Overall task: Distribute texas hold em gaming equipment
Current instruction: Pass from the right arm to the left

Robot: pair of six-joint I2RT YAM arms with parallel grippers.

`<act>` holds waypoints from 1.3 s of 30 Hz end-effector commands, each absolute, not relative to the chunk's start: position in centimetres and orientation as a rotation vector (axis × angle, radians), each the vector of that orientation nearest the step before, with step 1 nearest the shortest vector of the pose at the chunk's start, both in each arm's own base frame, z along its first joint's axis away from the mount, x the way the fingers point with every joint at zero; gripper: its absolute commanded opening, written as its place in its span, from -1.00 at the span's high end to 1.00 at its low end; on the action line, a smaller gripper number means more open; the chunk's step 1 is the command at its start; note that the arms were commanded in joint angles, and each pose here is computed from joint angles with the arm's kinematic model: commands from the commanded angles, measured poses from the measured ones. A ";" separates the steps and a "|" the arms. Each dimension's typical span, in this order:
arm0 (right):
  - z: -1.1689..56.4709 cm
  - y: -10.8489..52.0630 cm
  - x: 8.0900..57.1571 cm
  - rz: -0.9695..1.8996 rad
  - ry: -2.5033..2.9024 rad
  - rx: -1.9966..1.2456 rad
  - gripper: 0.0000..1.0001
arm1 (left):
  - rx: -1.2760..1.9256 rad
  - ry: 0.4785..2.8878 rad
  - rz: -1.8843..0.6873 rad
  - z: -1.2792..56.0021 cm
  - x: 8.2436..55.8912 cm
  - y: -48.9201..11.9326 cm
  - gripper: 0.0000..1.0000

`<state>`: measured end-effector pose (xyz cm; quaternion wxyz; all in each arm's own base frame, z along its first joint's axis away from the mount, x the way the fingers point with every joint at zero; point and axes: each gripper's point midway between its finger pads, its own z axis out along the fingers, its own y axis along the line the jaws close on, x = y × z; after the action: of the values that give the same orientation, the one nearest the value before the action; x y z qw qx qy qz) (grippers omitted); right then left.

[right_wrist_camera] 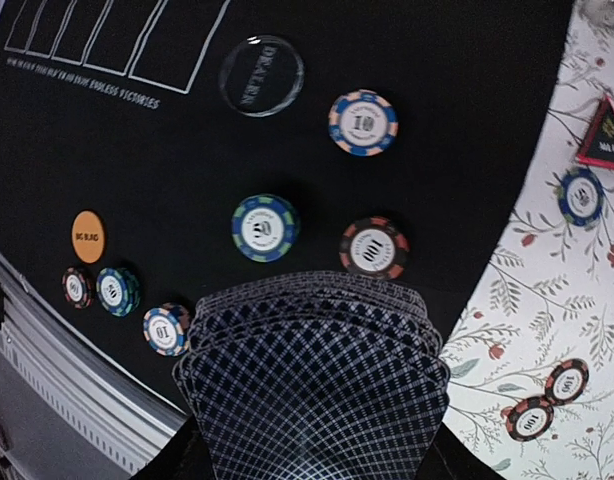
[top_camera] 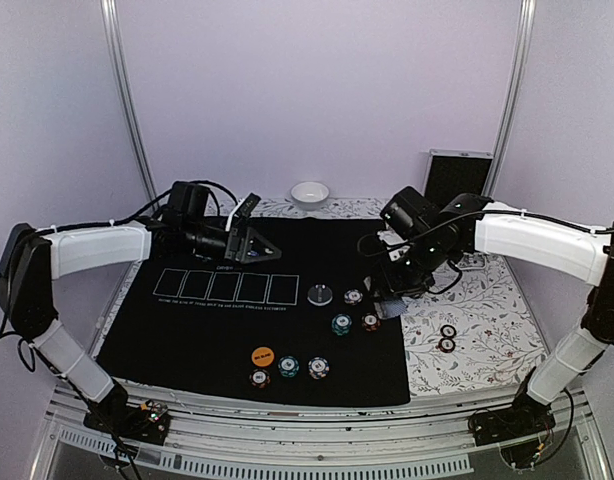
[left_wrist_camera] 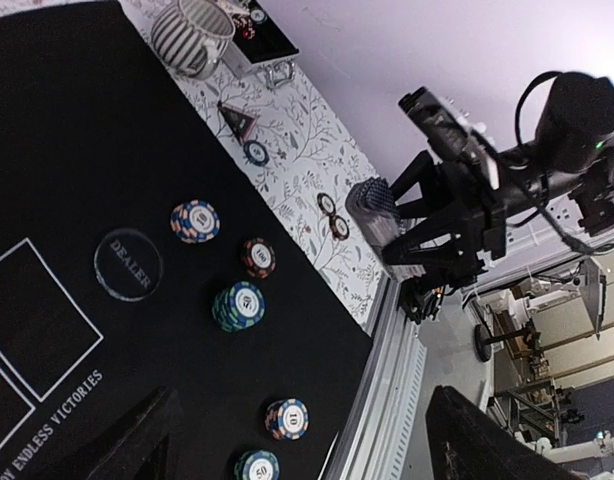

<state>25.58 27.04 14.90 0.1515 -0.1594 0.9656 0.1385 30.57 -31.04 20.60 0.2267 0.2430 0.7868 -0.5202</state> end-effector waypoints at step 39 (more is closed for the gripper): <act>18.2 43.1 20.1 0.379 2.244 -1.349 0.28 | 0.898 2.183 -1.833 16.6 20.0 -36.8 -0.52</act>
<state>19.20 42.07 16.98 0.2103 -0.4916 0.8331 0.1414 21.36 -36.00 16.41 0.0923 0.2784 0.7469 -0.5968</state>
